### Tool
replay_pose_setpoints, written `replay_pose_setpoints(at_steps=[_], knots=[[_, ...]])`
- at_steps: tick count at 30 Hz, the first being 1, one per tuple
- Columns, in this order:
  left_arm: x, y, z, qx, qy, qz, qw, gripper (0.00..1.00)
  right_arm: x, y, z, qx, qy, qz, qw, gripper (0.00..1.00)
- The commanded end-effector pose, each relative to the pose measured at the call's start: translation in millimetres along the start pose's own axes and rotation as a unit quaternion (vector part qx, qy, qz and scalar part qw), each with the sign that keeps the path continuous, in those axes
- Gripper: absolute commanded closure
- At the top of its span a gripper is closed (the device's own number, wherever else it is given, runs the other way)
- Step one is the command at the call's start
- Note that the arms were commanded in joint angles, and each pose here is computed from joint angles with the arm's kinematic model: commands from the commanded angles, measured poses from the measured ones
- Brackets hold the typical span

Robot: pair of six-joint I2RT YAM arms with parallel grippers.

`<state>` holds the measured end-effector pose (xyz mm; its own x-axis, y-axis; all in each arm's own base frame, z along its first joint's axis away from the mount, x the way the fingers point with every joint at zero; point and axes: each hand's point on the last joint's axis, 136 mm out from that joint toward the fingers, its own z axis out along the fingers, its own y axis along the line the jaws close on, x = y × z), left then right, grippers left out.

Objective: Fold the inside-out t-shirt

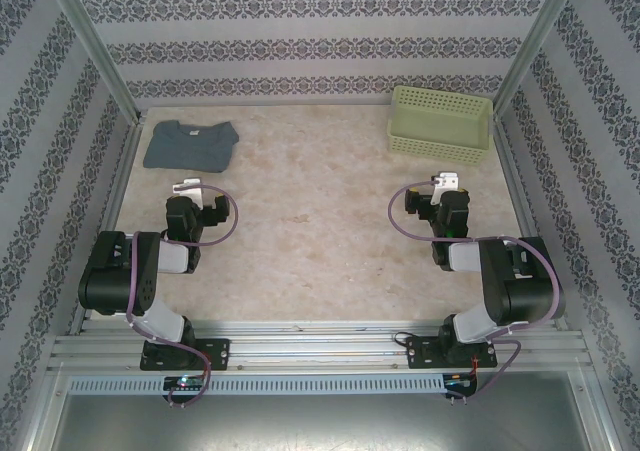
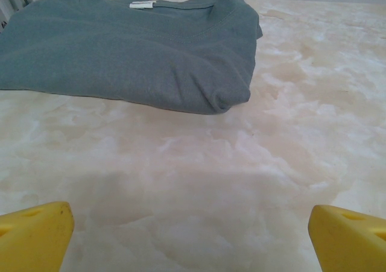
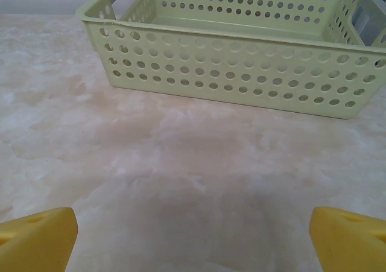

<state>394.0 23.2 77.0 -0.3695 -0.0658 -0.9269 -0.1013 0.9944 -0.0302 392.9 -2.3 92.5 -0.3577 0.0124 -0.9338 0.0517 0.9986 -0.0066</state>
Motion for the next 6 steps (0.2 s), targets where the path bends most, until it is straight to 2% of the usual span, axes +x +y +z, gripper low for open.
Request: replay_pose_setpoints(at_steps=[1, 6], knots=[[-11.5, -3.9, -1.5, 0.004, -0.025, 0.011, 1.000, 0.00, -13.1, 0.6, 0.3, -0.007, -0.022, 0.007, 1.000, 0.02], [-11.7, -4.1, -1.5, 0.004, -0.025, 0.011, 1.000, 0.00, -12.9, 0.3, -0.4, -0.007, -0.023, 0.007, 1.000, 0.02]])
